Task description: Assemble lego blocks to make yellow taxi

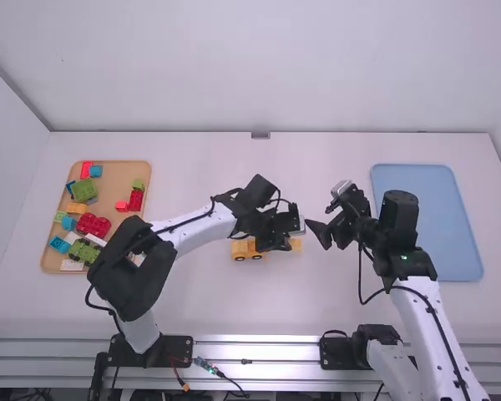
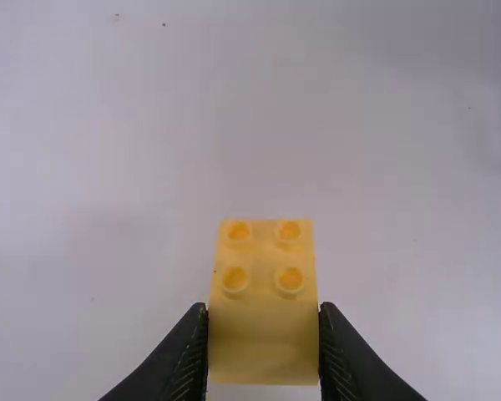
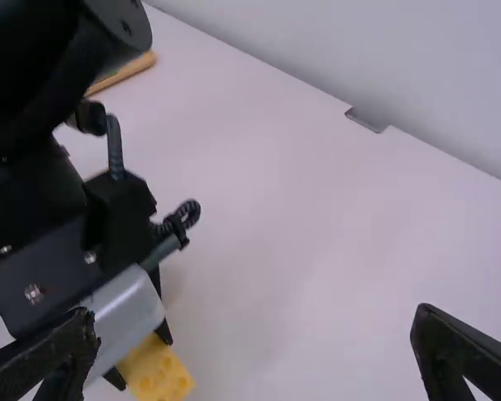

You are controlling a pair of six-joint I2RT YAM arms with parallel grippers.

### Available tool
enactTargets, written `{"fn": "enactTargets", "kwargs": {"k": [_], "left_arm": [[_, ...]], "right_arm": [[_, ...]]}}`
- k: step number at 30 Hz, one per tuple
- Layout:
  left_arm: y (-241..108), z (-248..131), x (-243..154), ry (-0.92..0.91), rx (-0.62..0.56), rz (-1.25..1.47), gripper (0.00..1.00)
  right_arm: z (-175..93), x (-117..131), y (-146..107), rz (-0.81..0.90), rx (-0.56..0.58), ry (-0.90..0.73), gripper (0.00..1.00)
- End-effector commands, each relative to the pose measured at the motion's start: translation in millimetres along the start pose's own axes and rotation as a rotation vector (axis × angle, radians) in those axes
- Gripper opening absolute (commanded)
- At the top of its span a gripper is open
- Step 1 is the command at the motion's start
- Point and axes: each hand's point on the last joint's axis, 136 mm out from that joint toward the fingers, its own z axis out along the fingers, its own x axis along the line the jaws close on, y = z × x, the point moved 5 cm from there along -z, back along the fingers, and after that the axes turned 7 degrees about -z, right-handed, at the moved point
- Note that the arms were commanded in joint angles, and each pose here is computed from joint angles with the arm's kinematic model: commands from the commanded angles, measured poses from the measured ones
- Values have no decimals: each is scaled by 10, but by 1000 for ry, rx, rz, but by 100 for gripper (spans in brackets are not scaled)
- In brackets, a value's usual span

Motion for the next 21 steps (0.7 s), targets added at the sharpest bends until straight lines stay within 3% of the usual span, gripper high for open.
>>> {"fn": "enactTargets", "kwargs": {"k": [1, 10, 21], "left_arm": [[-15, 137, 35, 19, 28, -34, 2], [-124, 355, 124, 50, 60, -50, 2], [-201, 444, 186, 68, 76, -52, 2]], "right_arm": [[-11, 3, -9, 10, 1, -12, 99], [3, -31, -57, 24, 23, -26, 99], [-195, -114, -94, 55, 32, -102, 99]]}}
